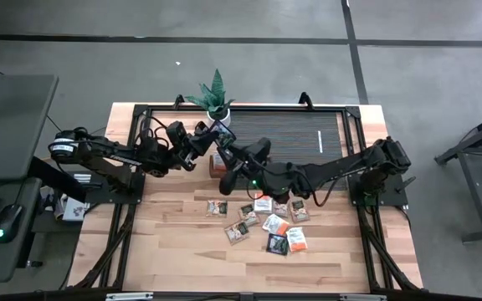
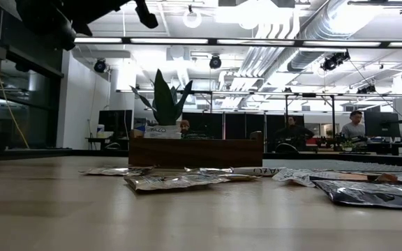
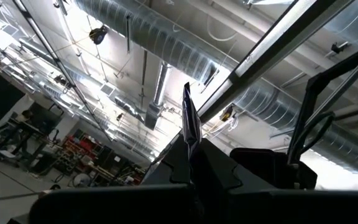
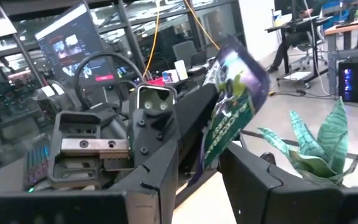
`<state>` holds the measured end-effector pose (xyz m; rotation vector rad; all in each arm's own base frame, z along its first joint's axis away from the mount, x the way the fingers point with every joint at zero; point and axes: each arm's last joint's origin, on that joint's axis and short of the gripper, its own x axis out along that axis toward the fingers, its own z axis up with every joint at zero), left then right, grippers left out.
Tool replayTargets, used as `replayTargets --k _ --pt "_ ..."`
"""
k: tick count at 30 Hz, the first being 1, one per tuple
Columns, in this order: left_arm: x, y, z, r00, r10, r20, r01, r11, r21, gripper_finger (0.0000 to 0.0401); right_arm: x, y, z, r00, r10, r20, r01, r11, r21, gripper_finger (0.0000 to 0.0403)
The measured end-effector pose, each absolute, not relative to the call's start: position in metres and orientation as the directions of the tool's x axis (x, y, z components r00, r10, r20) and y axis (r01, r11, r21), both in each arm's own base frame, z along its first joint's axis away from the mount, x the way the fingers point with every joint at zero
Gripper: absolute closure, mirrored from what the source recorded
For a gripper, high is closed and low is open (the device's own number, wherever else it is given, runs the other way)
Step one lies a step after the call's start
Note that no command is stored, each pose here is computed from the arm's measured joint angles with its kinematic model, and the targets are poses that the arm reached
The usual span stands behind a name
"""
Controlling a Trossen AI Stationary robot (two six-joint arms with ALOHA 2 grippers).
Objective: Pick & Place Tea
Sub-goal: Put the blue tea bag into the middle section of the wooden organizer
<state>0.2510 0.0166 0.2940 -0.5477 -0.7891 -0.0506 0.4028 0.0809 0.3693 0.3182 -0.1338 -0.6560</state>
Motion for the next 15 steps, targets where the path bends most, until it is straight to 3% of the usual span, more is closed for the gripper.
replayTargets --k 5,12,15 --pt "0.251 0.0166 0.294 0.711 0.157 0.686 0.245 0.859 -0.45 0.0401 0.4033 0.0786 0.3678 0.783 -0.622 0.012 0.586 0.743 0.323 0.0299" --pt "0.251 0.0164 0.2941 0.712 0.146 0.687 0.252 0.86 -0.444 0.0401 0.4041 0.0759 0.3678 0.785 -0.619 0.012 0.584 0.746 0.318 0.0387" --pt "0.251 0.0164 0.2941 0.712 0.144 0.687 0.26 0.855 -0.449 0.04 0.4041 0.0759 0.3675 0.784 -0.621 0.01 0.587 0.747 0.312 0.0395"
